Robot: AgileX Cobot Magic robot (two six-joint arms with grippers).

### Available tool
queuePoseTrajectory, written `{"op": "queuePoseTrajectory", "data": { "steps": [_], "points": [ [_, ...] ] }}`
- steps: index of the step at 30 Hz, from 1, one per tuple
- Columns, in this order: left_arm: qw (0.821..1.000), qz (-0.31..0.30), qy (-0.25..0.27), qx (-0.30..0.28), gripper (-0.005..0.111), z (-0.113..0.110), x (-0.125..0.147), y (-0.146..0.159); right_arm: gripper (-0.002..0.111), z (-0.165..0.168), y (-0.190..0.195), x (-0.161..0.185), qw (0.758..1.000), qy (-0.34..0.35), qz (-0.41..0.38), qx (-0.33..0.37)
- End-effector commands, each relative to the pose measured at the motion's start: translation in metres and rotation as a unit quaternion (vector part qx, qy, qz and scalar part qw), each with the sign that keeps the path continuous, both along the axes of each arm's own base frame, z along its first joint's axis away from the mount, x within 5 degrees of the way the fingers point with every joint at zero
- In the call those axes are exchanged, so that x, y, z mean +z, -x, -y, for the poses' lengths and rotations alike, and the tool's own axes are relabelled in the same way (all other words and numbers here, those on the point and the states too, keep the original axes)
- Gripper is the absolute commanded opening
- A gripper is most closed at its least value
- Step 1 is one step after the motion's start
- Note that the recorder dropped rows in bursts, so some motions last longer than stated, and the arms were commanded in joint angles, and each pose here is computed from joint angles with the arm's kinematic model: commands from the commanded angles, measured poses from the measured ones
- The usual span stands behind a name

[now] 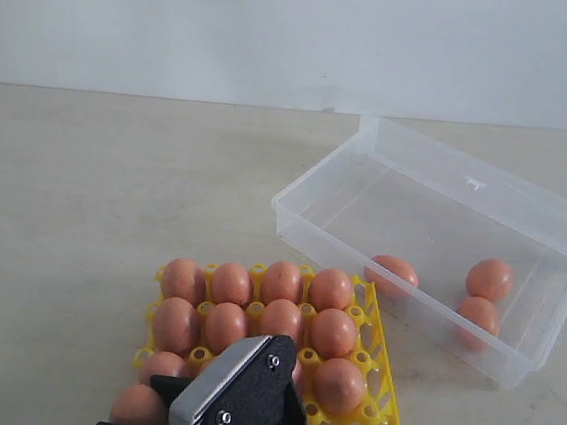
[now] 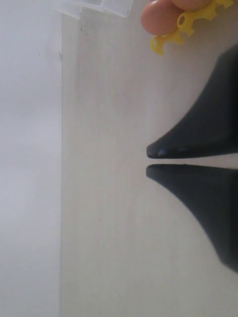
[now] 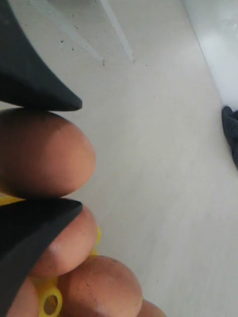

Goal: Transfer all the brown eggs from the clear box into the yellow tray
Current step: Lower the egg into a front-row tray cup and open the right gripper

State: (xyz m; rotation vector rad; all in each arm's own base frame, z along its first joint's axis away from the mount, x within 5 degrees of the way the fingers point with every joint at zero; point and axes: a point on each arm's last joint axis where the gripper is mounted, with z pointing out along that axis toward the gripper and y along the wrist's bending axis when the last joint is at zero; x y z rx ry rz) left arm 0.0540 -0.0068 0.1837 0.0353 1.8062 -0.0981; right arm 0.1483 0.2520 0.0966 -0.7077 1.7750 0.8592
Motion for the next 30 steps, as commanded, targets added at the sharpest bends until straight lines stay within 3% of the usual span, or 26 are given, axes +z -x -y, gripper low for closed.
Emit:
{"op": "queuePoseTrajectory", "data": {
  "steps": [1,10,22,30],
  "points": [
    [1.0,0.008,0.008,-0.001,0.004,0.0003,0.0019,0.0,0.0,-0.0005,0.0001,-0.0011,1.0,0.019,0.011,0.005],
    [1.0,0.008,0.008,-0.001,0.004,0.0003,0.0019,0.0,0.001,0.0028,-0.0034,-0.0037,0.999,0.034,0.006,-0.021],
    [1.0,0.008,0.008,-0.001,0.004,0.0003,0.0019,0.0,0.033,0.0026,-0.0035,-0.0028,0.999,0.03,0.009,-0.021],
    [1.0,0.008,0.008,-0.001,0.004,0.0003,0.0019,0.0,0.036,0.0026,-0.0035,-0.0028,0.999,0.03,0.009,-0.021]
  ]
}}
